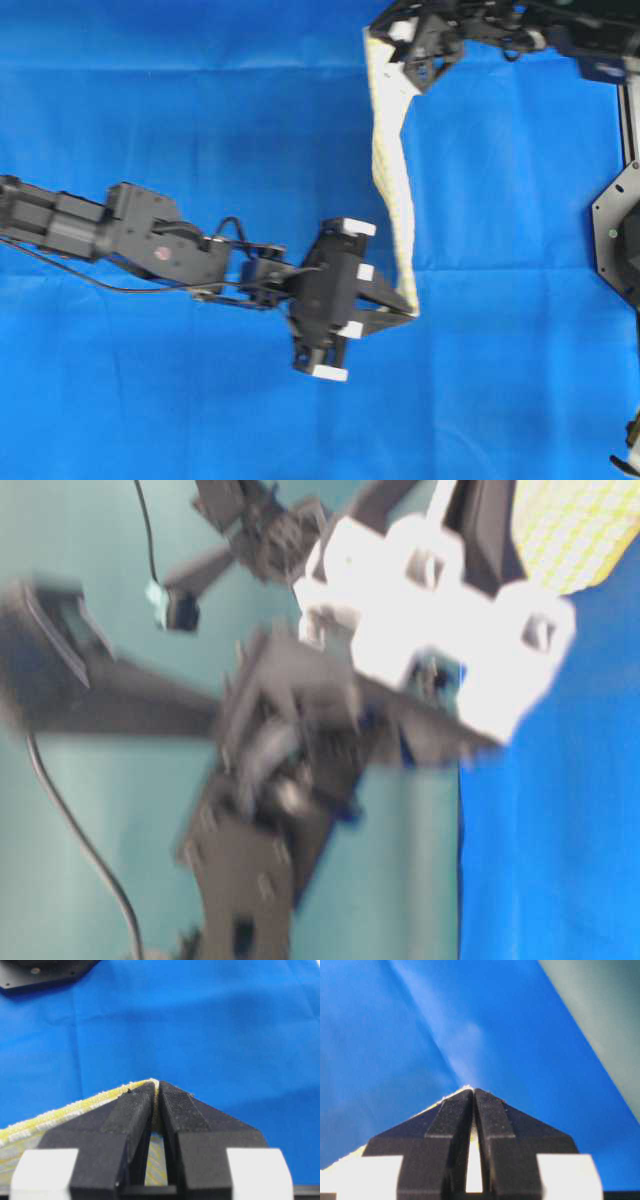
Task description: Fold the yellow towel.
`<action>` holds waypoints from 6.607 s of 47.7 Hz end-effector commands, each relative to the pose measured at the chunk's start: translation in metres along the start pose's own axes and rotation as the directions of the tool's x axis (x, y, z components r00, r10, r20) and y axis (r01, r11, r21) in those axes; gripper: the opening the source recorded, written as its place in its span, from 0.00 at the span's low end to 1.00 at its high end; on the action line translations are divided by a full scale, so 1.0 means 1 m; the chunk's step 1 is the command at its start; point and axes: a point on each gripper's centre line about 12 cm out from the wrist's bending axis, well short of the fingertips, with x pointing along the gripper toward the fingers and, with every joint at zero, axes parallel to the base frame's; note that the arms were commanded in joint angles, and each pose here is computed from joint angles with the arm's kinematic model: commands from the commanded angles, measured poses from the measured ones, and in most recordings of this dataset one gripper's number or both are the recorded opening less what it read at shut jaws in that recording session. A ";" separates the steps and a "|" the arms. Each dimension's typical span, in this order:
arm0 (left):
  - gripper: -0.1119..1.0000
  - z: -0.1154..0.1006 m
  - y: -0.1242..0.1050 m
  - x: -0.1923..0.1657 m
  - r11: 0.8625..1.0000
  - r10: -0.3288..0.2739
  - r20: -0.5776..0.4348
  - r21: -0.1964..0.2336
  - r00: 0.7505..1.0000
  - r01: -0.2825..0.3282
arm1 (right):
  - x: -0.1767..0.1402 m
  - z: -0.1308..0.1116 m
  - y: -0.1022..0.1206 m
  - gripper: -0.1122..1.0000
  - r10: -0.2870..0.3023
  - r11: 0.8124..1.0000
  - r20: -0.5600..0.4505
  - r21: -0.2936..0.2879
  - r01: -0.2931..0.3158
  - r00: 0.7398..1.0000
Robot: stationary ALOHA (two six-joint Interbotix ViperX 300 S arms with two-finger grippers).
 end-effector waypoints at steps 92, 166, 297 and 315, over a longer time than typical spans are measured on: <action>0.61 0.001 0.046 -0.143 0.978 0.122 0.074 -0.178 0.990 -0.108 | -0.057 -0.007 0.045 0.69 0.132 0.989 0.216 -0.088 -0.115 0.967; 0.77 -0.151 0.250 -0.140 0.761 0.520 -0.312 -0.253 0.795 -0.597 | 0.066 -0.036 -0.004 0.69 -0.005 1.000 0.002 0.005 0.005 1.000; 0.15 -0.088 0.045 -0.120 0.975 0.108 -0.187 -0.171 0.976 -0.141 | -0.046 -0.099 0.165 0.14 0.360 0.926 -0.098 -0.085 -0.368 0.928; 0.15 -0.081 0.001 -0.112 0.987 0.002 -0.172 -0.159 0.985 -0.029 | -0.064 -0.122 0.206 0.14 0.441 0.879 -0.151 -0.127 -0.460 0.885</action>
